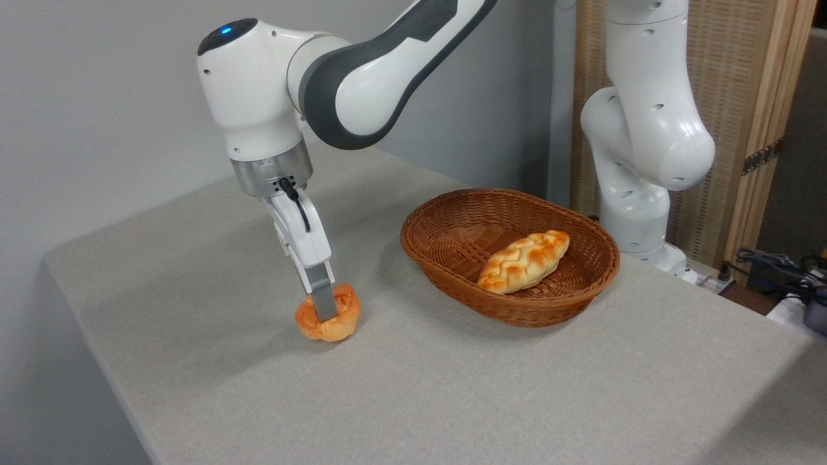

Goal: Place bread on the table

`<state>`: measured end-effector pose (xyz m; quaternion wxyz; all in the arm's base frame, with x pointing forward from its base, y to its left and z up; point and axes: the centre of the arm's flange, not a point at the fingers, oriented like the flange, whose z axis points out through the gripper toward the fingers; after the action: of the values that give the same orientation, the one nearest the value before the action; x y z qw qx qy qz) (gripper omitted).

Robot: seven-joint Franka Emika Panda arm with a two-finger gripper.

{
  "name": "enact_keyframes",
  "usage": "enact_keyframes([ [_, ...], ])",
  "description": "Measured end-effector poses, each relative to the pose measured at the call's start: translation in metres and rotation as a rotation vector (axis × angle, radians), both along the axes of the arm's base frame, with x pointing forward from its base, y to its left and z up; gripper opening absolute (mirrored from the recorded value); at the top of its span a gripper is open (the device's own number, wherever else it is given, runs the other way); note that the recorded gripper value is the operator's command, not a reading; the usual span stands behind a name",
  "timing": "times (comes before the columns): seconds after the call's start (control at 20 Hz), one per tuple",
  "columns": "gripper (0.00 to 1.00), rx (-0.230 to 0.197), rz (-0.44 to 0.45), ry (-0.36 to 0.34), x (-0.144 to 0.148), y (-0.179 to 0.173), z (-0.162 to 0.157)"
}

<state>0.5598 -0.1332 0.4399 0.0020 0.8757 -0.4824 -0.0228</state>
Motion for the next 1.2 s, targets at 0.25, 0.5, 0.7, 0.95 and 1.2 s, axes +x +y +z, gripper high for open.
enact_keyframes([
  [0.25,1.0,-0.001,-0.005,0.0,-0.001,-0.003,0.0],
  [0.5,1.0,-0.008,0.023,-0.016,-0.002,-0.002,0.009],
  [0.7,1.0,-0.029,0.12,-0.08,0.001,0.016,0.05],
  [0.95,1.0,-0.039,0.23,-0.079,-0.008,0.078,0.128],
  [1.2,1.0,-0.041,0.275,-0.091,-0.011,0.103,0.168],
])
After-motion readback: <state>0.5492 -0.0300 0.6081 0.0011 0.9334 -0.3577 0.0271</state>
